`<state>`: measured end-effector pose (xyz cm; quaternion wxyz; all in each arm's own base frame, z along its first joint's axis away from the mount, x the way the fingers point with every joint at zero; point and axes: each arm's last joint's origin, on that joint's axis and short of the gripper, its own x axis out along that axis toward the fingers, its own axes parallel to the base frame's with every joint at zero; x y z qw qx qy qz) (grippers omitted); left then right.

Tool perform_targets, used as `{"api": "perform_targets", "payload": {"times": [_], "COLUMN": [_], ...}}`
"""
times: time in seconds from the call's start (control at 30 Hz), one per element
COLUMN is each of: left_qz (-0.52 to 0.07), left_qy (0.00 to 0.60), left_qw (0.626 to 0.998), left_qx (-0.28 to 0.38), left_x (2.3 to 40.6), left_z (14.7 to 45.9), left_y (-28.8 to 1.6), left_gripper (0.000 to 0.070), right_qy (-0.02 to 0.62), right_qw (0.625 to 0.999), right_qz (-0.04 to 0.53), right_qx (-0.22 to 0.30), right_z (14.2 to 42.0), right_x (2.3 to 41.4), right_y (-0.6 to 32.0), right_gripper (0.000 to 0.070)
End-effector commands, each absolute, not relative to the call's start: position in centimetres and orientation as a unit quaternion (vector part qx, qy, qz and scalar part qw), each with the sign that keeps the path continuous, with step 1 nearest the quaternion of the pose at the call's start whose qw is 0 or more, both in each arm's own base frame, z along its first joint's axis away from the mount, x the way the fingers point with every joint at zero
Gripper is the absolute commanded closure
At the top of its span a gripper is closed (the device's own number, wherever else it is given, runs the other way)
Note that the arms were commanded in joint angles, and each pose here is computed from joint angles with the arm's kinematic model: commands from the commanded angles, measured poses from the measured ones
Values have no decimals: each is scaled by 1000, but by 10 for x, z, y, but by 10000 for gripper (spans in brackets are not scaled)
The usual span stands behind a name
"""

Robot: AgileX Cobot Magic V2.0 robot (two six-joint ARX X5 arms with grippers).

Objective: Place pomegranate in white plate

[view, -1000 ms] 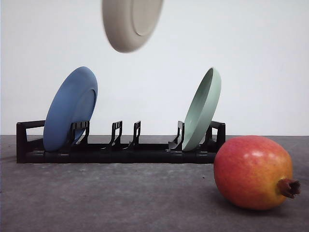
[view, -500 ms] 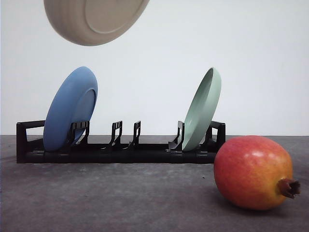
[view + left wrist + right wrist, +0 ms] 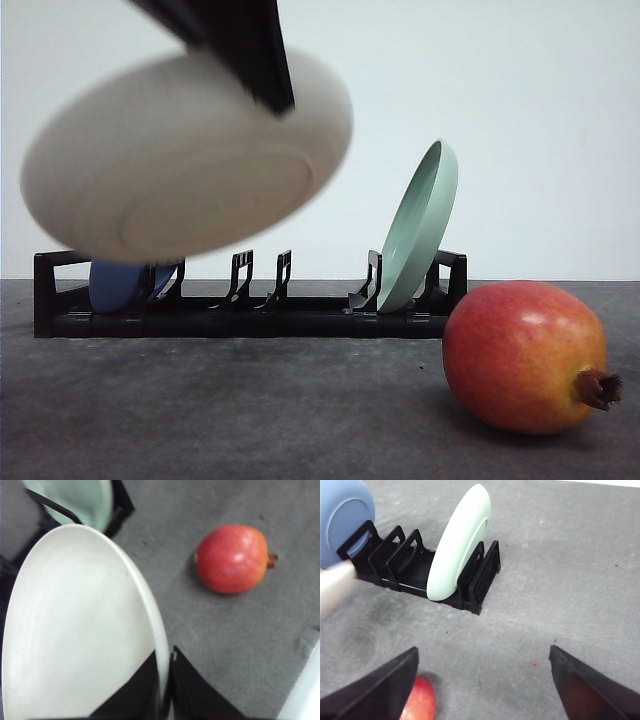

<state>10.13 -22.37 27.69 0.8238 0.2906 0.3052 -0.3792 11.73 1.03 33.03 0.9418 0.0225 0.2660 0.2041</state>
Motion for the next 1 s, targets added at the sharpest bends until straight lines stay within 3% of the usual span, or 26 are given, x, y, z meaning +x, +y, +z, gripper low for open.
{"api": "perform_targets", "payload": {"times": [0.0, 0.37, 0.8, 0.97], "left_qz": [-379, -381, -393, -403], "left_qy": [303, 310, 337, 362], "left_qw": [822, 811, 772, 769], "left_qx": [299, 318, 369, 340], "left_x": [99, 99, 104, 102], "left_z": [266, 217, 171, 168], "left_y": [-229, -237, -261, -262], "left_gripper": [693, 693, 693, 620], "right_qy": [256, 257, 257, 257], "right_qw": [944, 944, 944, 944], "right_qz": [206, 204, 204, 204], "right_qx": [23, 28, 28, 28], "right_z": [336, 336, 336, 336], "right_x": [117, 117, 117, 118], "right_y": [11, 11, 11, 11], "right_gripper": [169, 169, 169, 169]}}
